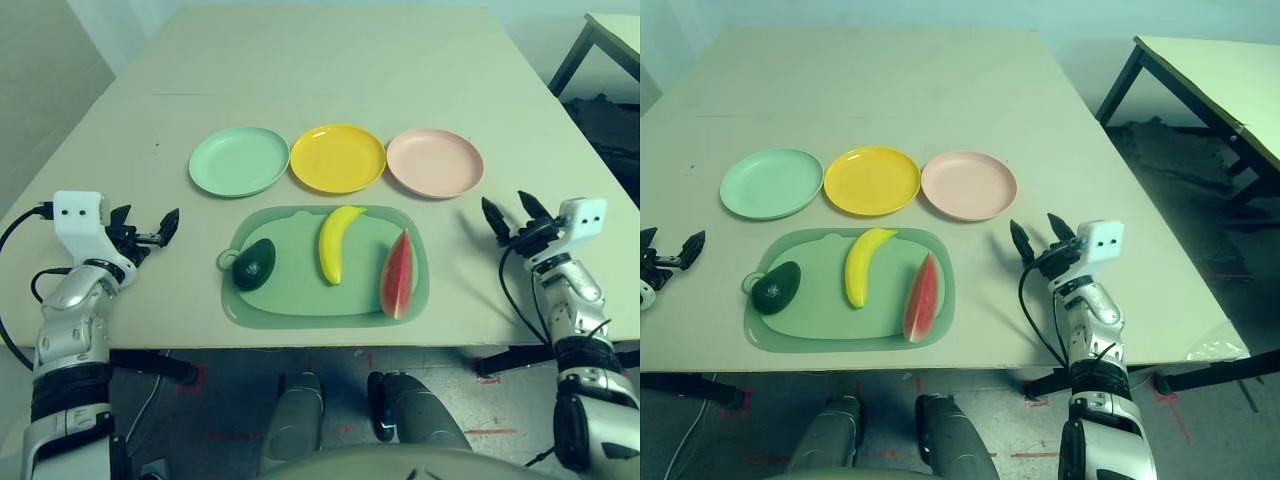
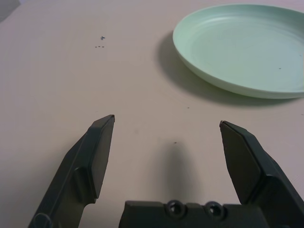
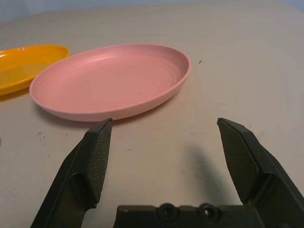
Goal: Place the fruits into color-matched plates.
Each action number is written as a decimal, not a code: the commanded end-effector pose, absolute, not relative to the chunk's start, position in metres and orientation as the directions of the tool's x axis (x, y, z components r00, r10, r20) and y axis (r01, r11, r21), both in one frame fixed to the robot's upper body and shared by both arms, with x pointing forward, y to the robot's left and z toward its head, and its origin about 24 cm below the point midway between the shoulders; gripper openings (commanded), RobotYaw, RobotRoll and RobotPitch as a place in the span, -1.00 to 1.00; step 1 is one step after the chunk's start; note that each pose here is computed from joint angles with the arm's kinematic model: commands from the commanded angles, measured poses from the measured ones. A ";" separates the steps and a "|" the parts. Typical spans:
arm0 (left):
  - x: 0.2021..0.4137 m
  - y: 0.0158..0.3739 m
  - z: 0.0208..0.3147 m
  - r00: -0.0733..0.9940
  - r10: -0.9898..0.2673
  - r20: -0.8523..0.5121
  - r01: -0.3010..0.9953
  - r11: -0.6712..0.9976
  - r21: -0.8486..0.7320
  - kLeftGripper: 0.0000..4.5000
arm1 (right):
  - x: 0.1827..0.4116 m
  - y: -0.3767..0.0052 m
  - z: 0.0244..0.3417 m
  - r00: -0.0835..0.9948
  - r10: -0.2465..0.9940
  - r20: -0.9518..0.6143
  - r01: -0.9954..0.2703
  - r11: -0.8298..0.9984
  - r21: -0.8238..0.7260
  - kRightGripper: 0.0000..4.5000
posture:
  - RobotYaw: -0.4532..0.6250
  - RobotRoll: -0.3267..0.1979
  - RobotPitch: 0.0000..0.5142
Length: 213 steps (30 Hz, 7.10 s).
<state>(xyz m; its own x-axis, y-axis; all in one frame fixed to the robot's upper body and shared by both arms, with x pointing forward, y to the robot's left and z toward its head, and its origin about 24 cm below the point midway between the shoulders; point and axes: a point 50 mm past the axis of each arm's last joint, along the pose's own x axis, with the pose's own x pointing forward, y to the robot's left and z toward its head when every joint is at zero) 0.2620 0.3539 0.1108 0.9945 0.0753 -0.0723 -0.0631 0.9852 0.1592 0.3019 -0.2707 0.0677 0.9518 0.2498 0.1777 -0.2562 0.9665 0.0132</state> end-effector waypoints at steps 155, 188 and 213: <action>0.227 0.311 0.172 0.358 -0.887 -0.294 0.931 0.312 0.191 1.00 | 0.288 -0.064 0.200 -0.002 0.383 -0.924 -0.663 -0.692 -0.285 -0.06 | -0.03 0.25 -0.33; 0.238 0.281 0.205 0.624 -0.761 -0.181 0.781 0.597 0.181 1.00 | 0.414 -0.167 0.203 0.630 0.182 -0.755 -0.767 -0.009 -0.642 -0.06 | 0.12 0.25 -0.27; 0.235 0.289 0.204 0.611 -0.771 -0.181 0.792 0.590 0.160 1.00 | 0.414 -0.175 0.210 0.656 0.143 -0.741 -0.735 -0.099 -0.671 0.99 | 0.08 0.25 -0.28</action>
